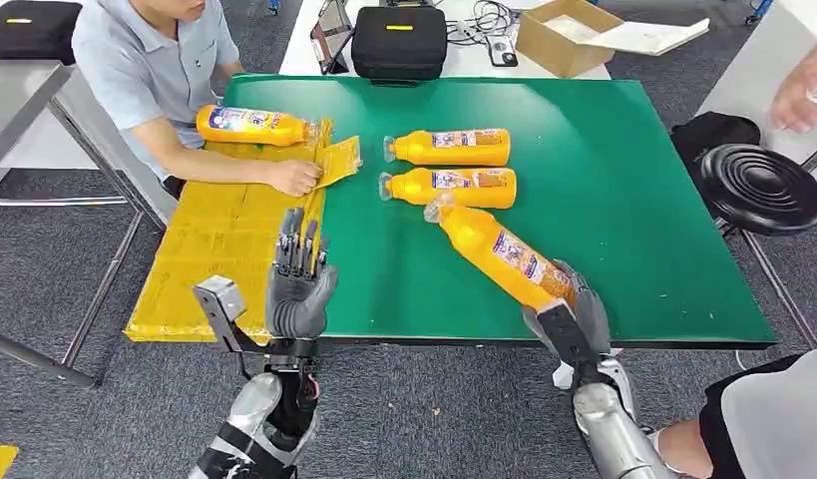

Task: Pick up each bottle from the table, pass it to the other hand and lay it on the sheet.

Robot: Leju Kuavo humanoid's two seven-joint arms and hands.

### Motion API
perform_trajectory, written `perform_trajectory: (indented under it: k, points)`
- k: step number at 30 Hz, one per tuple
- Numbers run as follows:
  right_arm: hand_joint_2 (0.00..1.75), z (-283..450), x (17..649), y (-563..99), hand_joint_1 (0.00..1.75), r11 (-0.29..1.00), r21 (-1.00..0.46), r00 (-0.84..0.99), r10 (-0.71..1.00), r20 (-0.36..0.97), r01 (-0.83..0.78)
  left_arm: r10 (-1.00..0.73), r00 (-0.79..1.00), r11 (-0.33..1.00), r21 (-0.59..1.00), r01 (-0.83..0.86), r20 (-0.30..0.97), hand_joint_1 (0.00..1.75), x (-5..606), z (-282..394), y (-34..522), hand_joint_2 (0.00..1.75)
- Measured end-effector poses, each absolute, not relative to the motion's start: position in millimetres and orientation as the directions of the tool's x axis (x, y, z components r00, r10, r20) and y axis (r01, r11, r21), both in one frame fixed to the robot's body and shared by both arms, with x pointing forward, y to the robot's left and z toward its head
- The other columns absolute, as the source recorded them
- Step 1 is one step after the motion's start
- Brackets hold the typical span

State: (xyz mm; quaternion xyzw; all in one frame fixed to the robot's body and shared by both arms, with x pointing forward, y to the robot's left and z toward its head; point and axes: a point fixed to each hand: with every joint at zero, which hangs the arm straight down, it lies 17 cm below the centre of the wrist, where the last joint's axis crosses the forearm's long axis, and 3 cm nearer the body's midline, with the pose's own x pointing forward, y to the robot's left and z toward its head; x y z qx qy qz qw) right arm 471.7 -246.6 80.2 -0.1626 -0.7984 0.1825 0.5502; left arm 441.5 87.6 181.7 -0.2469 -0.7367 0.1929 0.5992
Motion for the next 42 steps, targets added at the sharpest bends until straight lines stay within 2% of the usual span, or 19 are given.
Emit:
perform_trajectory:
  k: [3, 8, 21, 25, 31, 42]
  points:
    - [1.75, 95, 468, -237, 1.75, 0.889, -0.453, -0.384, 0.44, 0.812, 0.061, 0.577, -0.122, 0.816, -0.562, 0.136, 0.808, 0.0, 442, 161, 80, 1.75]
    - [1.75, 125, 461, -217, 1.75, 0.92, -0.392, -0.463, 0.358, 0.811, 0.024, 0.578, -0.107, 0.802, -0.539, 0.259, 0.809, 0.0, 431, 157, 57, 1.75]
    - [1.75, 161, 428, -133, 1.75, 0.901, -0.388, -0.601, 0.204, 0.773, -0.193, 0.492, -0.233, 0.853, -0.41, 0.324, 0.839, 0.0, 420, 167, 50, 1.75]
    - [1.75, 163, 418, -112, 1.75, 0.886, -0.382, -0.611, 0.152, 0.777, -0.264, 0.406, -0.317, 0.898, -0.31, 0.313, 0.857, 0.0, 417, 173, 51, 1.75]
    - [1.75, 159, 400, -79, 1.75, 0.852, -0.397, -0.62, 0.113, 0.776, -0.342, 0.42, -0.302, 0.887, -0.317, 0.336, 0.856, 0.0, 415, 174, 44, 1.75]
    - [1.75, 157, 393, -68, 1.75, 0.837, -0.4, -0.62, 0.096, 0.779, -0.373, 0.435, -0.294, 0.877, -0.327, 0.352, 0.851, 0.0, 413, 175, 42, 1.75]
